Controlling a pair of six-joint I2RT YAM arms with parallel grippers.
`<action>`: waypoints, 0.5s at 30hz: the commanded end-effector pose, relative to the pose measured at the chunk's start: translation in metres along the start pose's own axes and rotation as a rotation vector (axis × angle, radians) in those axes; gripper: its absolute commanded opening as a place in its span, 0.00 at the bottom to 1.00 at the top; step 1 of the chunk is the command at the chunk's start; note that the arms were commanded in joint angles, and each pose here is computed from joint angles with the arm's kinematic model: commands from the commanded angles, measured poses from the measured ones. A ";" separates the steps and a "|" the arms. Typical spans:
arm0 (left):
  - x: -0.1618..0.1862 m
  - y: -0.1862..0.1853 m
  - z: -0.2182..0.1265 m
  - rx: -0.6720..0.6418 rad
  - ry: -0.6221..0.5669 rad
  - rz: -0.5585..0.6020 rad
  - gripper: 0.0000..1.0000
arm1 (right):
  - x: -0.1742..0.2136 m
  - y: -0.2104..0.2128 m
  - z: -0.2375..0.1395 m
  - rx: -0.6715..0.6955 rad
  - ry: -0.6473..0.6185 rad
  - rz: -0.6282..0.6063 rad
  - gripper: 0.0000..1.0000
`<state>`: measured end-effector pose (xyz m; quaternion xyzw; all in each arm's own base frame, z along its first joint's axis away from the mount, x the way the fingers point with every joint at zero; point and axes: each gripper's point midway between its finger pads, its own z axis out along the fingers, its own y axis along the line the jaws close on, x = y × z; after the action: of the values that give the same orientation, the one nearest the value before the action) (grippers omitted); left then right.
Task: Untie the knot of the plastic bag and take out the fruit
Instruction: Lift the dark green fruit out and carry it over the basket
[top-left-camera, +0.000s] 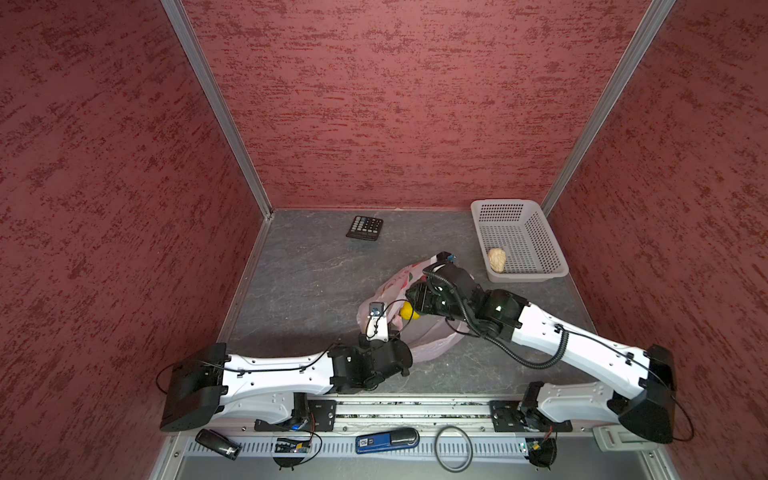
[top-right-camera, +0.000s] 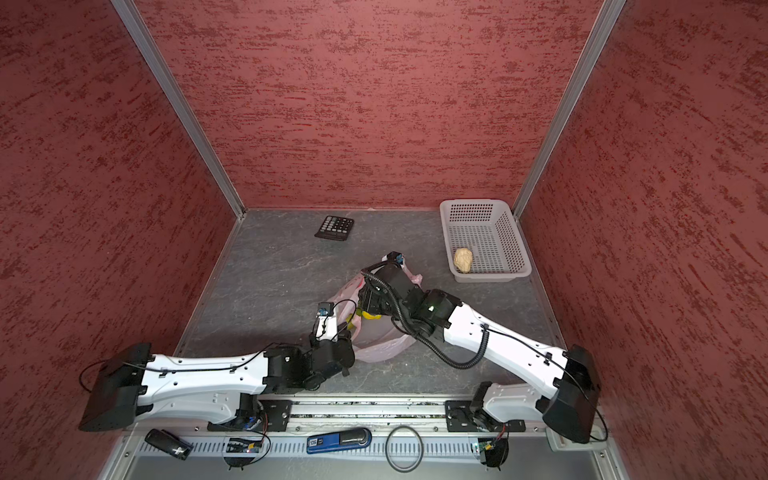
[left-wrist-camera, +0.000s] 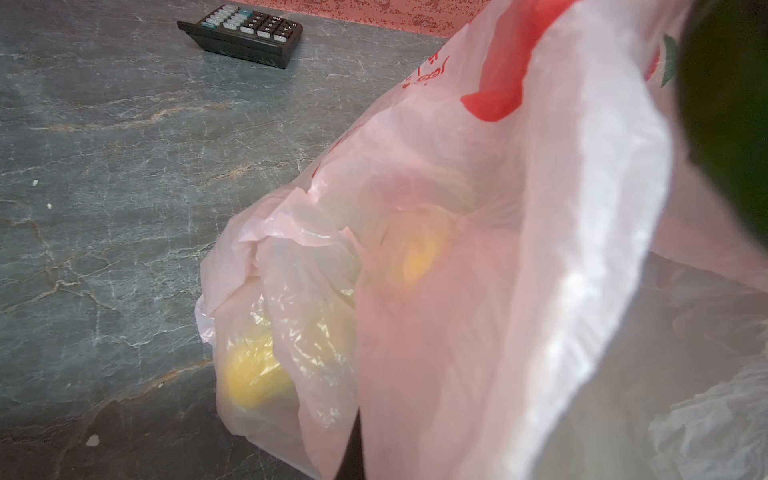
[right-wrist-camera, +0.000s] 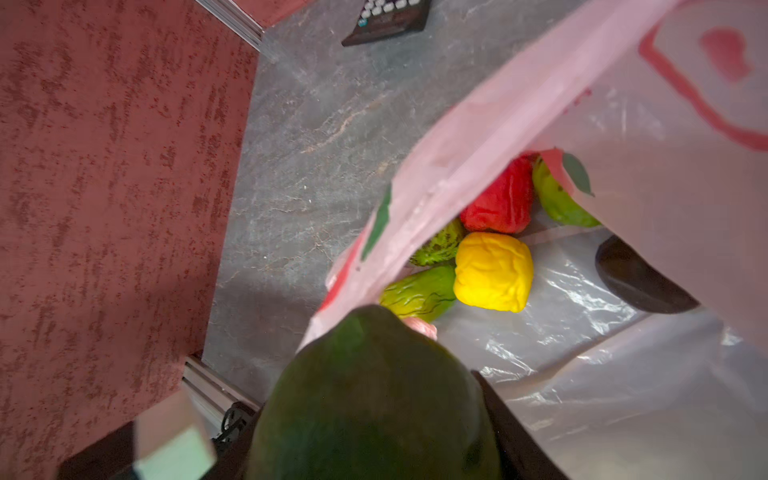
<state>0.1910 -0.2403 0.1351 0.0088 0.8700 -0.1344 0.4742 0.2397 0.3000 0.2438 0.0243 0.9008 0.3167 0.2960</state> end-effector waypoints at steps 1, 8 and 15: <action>0.002 0.003 -0.001 -0.006 -0.003 0.017 0.00 | -0.018 0.014 -0.025 -0.002 -0.030 -0.042 0.43; 0.007 0.002 -0.002 -0.010 0.004 0.023 0.00 | -0.079 0.036 -0.051 -0.048 -0.137 -0.046 0.43; 0.007 0.007 -0.004 -0.026 0.000 0.029 0.00 | -0.171 0.001 -0.080 0.016 -0.290 -0.054 0.42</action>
<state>0.1849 -0.2412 0.1324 0.0179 0.8718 -0.1315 0.4715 0.3217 0.2420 0.3774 0.0608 0.8465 0.3251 0.4173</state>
